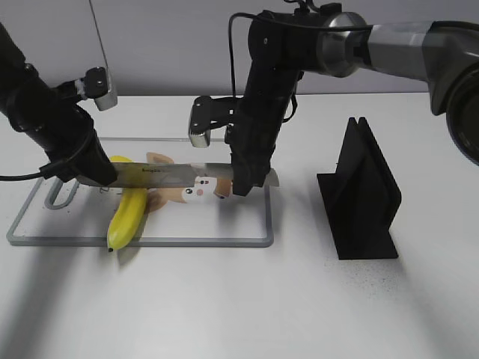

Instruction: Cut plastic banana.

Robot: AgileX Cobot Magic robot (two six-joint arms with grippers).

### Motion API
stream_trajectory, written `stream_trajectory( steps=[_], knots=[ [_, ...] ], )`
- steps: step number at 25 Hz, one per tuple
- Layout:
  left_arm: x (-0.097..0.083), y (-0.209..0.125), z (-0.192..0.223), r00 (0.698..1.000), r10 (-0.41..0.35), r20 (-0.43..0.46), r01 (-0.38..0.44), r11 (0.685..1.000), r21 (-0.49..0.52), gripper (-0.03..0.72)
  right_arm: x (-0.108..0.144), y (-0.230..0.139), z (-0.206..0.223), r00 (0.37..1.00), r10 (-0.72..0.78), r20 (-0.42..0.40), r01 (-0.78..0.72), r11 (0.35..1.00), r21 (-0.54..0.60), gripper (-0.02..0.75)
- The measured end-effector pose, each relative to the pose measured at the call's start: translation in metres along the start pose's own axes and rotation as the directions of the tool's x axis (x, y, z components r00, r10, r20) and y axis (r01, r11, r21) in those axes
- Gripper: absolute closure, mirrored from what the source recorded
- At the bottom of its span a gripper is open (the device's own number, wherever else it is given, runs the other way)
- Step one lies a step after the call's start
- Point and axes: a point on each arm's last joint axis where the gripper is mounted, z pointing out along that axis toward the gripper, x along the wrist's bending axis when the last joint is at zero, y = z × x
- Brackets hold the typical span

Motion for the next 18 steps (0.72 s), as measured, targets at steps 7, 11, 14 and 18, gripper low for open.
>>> stream_trajectory(
  steps=[7, 11, 14, 18],
  knots=[
    [0.0009, -0.0003, 0.001, 1.0, -0.004, 0.008, 0.004, 1.0, -0.002, 0.663, -0.0003, 0.0002, 0.0, 1.0, 0.0, 0.003, 0.0, 1.0, -0.002, 0.557],
    [0.0009, -0.0003, 0.001, 1.0, -0.004, 0.009, 0.004, 1.0, -0.002, 0.662, -0.0007, 0.0, -0.0003, 1.0, 0.001, 0.005, -0.001, 1.0, -0.002, 0.557],
    [0.0009, -0.0005, 0.0013, 1.0, -0.004, 0.009, 0.004, 1.0, -0.001, 0.661, -0.0006, 0.0001, -0.0003, 1.0, 0.001, 0.004, -0.001, 1.0, -0.003, 0.557],
    [0.0009, -0.0003, 0.0013, 1.0, -0.005, 0.01, 0.005, 1.0, -0.003, 0.661, -0.0009, -0.0012, 0.0043, 1.0, 0.005, -0.006, -0.005, 1.0, -0.001, 0.557]
  ],
)
